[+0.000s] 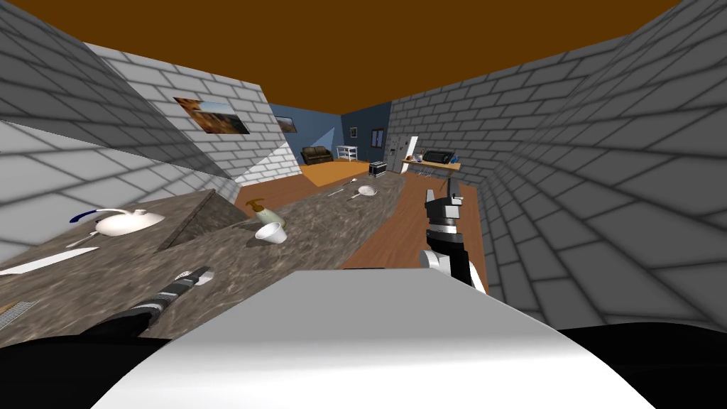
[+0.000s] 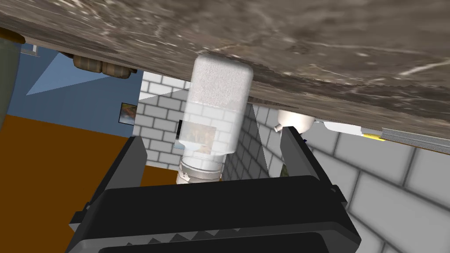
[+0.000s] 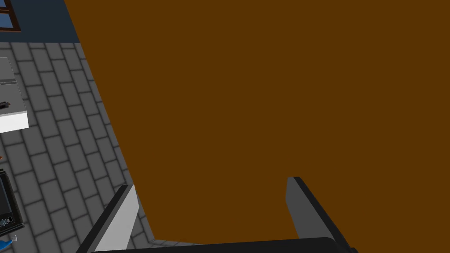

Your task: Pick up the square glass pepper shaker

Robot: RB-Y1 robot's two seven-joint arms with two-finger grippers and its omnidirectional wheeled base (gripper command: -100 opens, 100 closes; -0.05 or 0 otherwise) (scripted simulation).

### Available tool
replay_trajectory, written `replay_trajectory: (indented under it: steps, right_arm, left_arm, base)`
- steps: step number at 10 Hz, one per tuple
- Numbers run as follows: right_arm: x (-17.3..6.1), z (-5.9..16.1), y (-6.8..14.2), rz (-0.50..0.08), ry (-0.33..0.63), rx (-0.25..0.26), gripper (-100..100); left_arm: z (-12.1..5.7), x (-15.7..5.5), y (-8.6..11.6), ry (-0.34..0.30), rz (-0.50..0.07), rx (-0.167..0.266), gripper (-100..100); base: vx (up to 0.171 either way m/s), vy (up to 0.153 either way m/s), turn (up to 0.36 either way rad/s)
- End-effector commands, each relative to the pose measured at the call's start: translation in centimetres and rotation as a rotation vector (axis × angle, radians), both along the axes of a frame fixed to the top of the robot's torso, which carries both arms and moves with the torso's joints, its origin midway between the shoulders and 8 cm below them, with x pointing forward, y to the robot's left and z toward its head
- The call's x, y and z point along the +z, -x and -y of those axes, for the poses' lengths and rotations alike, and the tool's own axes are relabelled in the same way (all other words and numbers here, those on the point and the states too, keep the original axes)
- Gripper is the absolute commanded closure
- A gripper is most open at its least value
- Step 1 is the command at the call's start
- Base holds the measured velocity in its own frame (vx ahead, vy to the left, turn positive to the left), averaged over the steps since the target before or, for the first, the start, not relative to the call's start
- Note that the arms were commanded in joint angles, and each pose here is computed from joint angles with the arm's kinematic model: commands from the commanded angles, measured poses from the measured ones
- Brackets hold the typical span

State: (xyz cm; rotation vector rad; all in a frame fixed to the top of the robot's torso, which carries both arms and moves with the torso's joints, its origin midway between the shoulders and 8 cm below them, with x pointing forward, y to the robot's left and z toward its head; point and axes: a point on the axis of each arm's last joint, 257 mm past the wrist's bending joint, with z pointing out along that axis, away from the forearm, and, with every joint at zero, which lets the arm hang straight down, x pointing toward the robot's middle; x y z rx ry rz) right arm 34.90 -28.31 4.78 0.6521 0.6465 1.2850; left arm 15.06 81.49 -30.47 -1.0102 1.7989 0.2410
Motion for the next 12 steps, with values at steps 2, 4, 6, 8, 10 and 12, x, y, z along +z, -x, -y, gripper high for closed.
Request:
replay_trajectory:
  steps: [2, 4, 6, 8, 10, 12]
  right_arm:
    - [0.0, 0.0, 0.0, 0.000, 0.000, 0.000, 0]
    - [0.0, 0.0, 0.0, 0.000, 0.000, 0.000, 0]
    - [0.0, 0.0, 0.0, 0.000, 0.000, 0.000, 0]
    - [0.0, 0.0, 0.0, 0.000, 0.000, 0.000, 0]
    - [0.0, 0.0, 0.0, 0.000, 0.000, 0.000, 0]
    - [0.0, 0.0, 0.0, 0.000, 0.000, 0.000, 0]
  left_arm:
    - [-0.1, 0.0, 0.1, -0.001, -0.002, 0.003, 0]
    - [-0.7, -0.4, -0.1, -0.002, -0.003, 0.034, -100]
    - [-1.3, -0.9, -0.3, -0.001, -0.004, 0.064, -100]
    - [-1.5, -1.1, -0.5, 0.001, -0.005, 0.079, -100]
    - [-1.5, -1.0, -0.4, 0.000, -0.005, 0.076, 100]
    - [-1.5, -0.9, -0.5, -0.001, -0.002, 0.075, 100]
  base:
    - [0.020, -0.011, -0.003]
    - [-0.057, 0.018, -0.165]
    - [-0.093, 0.037, -0.131]
    - [-0.078, 0.016, -0.088]
    - [-0.016, 0.005, -0.004]
    - [0.000, 0.000, 0.000]
